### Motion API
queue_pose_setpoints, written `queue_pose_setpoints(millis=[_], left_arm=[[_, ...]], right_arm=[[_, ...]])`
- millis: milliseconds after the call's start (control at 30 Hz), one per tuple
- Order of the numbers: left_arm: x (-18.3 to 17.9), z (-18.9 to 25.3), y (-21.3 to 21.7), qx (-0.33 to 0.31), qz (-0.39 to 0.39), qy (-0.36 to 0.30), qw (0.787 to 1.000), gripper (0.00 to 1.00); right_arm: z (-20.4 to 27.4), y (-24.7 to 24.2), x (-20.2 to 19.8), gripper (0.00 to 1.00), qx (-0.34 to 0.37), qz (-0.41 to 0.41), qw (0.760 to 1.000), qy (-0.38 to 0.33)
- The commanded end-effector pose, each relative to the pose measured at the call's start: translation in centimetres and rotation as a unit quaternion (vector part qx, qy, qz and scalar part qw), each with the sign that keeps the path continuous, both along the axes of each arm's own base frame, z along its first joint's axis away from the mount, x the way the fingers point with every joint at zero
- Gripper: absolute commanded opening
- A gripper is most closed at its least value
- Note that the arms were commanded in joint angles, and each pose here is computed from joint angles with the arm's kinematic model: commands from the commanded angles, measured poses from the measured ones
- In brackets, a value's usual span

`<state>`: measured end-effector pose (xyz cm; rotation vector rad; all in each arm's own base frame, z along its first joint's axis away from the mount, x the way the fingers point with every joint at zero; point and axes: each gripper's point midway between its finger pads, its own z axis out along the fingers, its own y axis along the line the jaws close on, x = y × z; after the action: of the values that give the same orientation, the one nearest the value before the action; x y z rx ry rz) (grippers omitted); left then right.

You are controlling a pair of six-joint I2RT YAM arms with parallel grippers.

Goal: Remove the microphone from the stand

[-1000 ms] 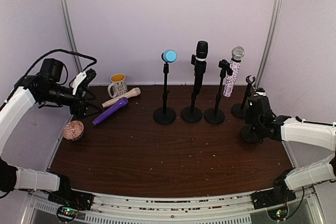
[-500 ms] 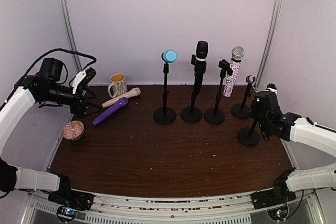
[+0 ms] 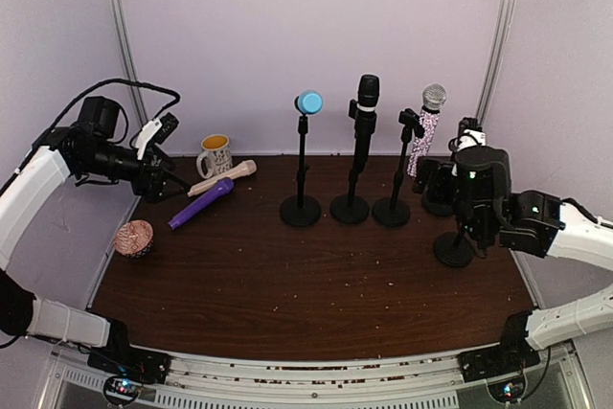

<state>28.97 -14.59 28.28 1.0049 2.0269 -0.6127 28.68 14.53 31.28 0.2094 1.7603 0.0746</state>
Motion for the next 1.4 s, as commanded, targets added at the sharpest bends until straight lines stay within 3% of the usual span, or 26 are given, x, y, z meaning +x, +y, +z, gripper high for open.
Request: queue_pose_setpoints(millis=[0, 67, 167, 267, 433, 667, 933, 1367], left_arm=[[1.9, 2.4, 1.4, 0.015, 0.043, -0.044, 0.998, 0.98], [2.6, 2.8, 2.2, 0.018, 0.068, -0.048, 0.996, 0.98], [3.7, 3.4, 3.9, 0.029, 0.113, -0.055, 0.992, 0.98], [4.2, 4.0, 5.6, 0.029, 0.146, -0.058, 0.987, 0.98], [4.7, 3.6, 7.7, 0.017, 0.176, -0.048, 0.983, 0.98], [4.7, 2.9, 7.0, -0.02, 0.168, -0.019, 0.985, 0.98], [3.6, 2.1, 6.2, -0.036, 0.148, -0.005, 0.988, 0.97], [2.6, 3.2, 5.4, -0.056, 0.129, -0.012, 0.99, 0.97]], right_arm=[[1.9, 5.9, -0.4, 1.0, -0.017, 0.058, 0.998, -0.019], [3.2, 7.4, 0.0, 1.0, -0.018, 0.055, 0.998, -0.031], [4.8, 8.2, 0.6, 1.0, 0.038, 0.045, 0.996, -0.06], [5.9, 11.3, 0.4, 1.0, 0.057, 0.127, 0.986, -0.093], [6.6, 15.2, 1.6, 1.0, -0.019, 0.161, 0.983, -0.08], [7.1, 19.5, 3.0, 0.97, -0.086, 0.186, 0.972, -0.115], [8.7, 23.3, 6.1, 0.96, -0.17, 0.154, 0.96, -0.158], [9.7, 25.2, 9.7, 0.85, -0.176, 0.114, 0.959, -0.19]])
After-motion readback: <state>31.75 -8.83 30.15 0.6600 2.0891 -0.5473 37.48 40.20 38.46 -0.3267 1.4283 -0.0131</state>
